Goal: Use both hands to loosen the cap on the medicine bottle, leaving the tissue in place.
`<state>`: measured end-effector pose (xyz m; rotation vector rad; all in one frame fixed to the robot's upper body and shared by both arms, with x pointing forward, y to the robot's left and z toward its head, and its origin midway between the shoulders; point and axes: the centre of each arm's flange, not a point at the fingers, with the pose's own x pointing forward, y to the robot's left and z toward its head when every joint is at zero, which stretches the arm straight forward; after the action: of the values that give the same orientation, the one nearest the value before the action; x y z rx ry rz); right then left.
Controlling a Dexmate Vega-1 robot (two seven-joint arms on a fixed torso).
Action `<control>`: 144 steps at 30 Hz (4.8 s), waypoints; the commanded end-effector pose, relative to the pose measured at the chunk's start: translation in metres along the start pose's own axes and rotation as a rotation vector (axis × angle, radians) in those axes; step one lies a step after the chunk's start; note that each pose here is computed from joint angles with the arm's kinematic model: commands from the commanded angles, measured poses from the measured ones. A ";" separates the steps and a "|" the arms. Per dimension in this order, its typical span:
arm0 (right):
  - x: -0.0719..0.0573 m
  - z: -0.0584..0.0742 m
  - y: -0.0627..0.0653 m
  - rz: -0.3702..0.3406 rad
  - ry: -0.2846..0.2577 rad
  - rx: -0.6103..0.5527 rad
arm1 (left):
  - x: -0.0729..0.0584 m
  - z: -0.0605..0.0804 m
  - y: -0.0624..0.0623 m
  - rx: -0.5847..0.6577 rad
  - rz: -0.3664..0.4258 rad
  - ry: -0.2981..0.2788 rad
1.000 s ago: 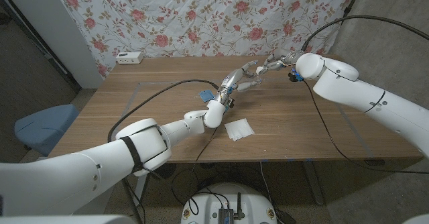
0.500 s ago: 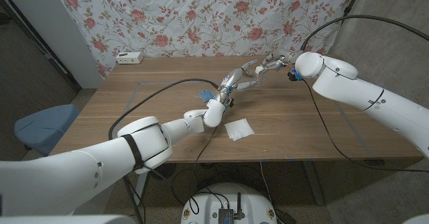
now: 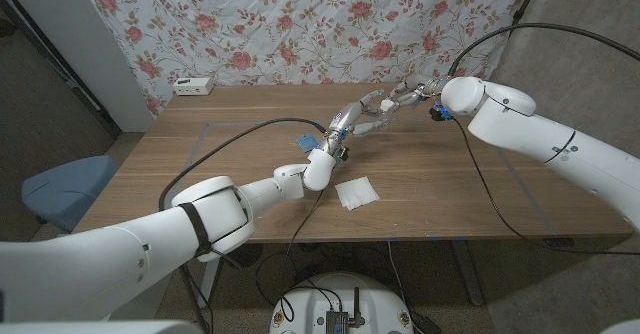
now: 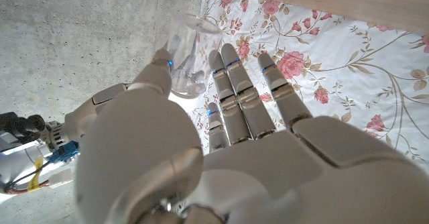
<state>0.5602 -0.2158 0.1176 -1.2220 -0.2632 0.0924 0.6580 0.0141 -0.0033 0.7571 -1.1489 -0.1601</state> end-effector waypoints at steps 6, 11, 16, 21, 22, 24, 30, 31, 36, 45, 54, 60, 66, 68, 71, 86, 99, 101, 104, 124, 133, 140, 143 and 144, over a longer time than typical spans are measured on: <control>-0.006 -0.002 -0.005 0.038 -0.006 0.004 | -0.004 0.003 -0.002 -0.002 0.006 -0.002; -0.008 -0.003 -0.006 0.042 -0.011 0.015 | -0.004 0.003 -0.002 -0.001 0.005 -0.003; -0.008 -0.004 -0.008 0.050 -0.015 0.020 | -0.003 0.003 -0.002 0.001 0.004 -0.001; -0.008 -0.004 -0.009 0.063 -0.014 0.024 | -0.002 0.003 -0.003 -0.001 0.000 0.000; -0.008 -0.005 -0.009 0.065 -0.014 0.027 | -0.002 0.003 -0.003 -0.001 0.000 0.000; -0.008 -0.005 -0.009 0.070 -0.017 0.030 | -0.002 0.003 -0.003 0.000 0.000 -0.001; -0.007 -0.005 -0.009 0.081 -0.020 0.036 | -0.002 0.003 -0.003 0.001 -0.001 -0.003; -0.007 -0.005 -0.009 0.081 -0.020 0.035 | -0.002 0.003 -0.003 0.001 0.000 -0.003; -0.007 -0.005 -0.008 0.088 -0.023 0.035 | -0.003 0.003 -0.002 0.001 0.000 -0.005; -0.009 -0.004 -0.009 0.104 -0.019 0.037 | -0.003 0.004 -0.002 0.000 0.003 -0.010; -0.009 -0.005 -0.009 0.108 -0.016 0.047 | -0.004 0.005 -0.002 0.002 0.005 -0.009; -0.009 -0.005 -0.011 0.119 -0.013 0.043 | -0.005 0.004 -0.002 0.004 0.005 -0.006; -0.010 -0.005 -0.012 0.124 -0.012 0.043 | -0.005 0.004 -0.002 0.003 0.004 -0.005; -0.010 -0.005 -0.012 0.123 -0.013 0.044 | -0.005 0.005 -0.002 0.003 0.003 -0.005; -0.011 -0.005 -0.012 0.124 -0.014 0.044 | -0.005 0.005 -0.003 0.002 0.002 -0.005; -0.010 -0.003 -0.012 0.088 -0.007 0.039 | -0.003 0.004 -0.003 0.003 -0.003 -0.004; -0.007 -0.004 -0.010 0.059 0.002 0.046 | 0.000 0.004 -0.004 0.002 -0.006 -0.006; -0.007 -0.004 -0.010 0.055 0.005 0.047 | 0.001 0.004 -0.004 0.002 -0.008 -0.006; -0.006 -0.005 -0.010 0.051 0.005 0.051 | 0.001 0.004 -0.004 0.003 -0.007 -0.006; -0.006 -0.006 -0.008 0.022 0.024 0.054 | 0.001 0.002 -0.003 -0.012 -0.008 -0.003; -0.005 -0.005 -0.008 0.014 0.030 0.049 | -0.001 0.001 -0.003 -0.025 -0.011 0.001; -0.006 -0.005 -0.007 0.000 0.030 0.050 | -0.001 0.001 -0.003 -0.029 -0.015 0.001; -0.006 -0.006 -0.007 0.000 0.031 0.051 | -0.001 0.001 -0.003 -0.030 -0.017 0.001; -0.006 -0.006 -0.007 -0.003 0.030 0.052 | -0.001 0.000 -0.003 -0.030 -0.018 0.001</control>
<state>0.5554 -0.2251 0.1230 -1.1740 -0.2293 0.0891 0.6575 0.0113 -0.0054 0.7431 -1.1411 -0.1829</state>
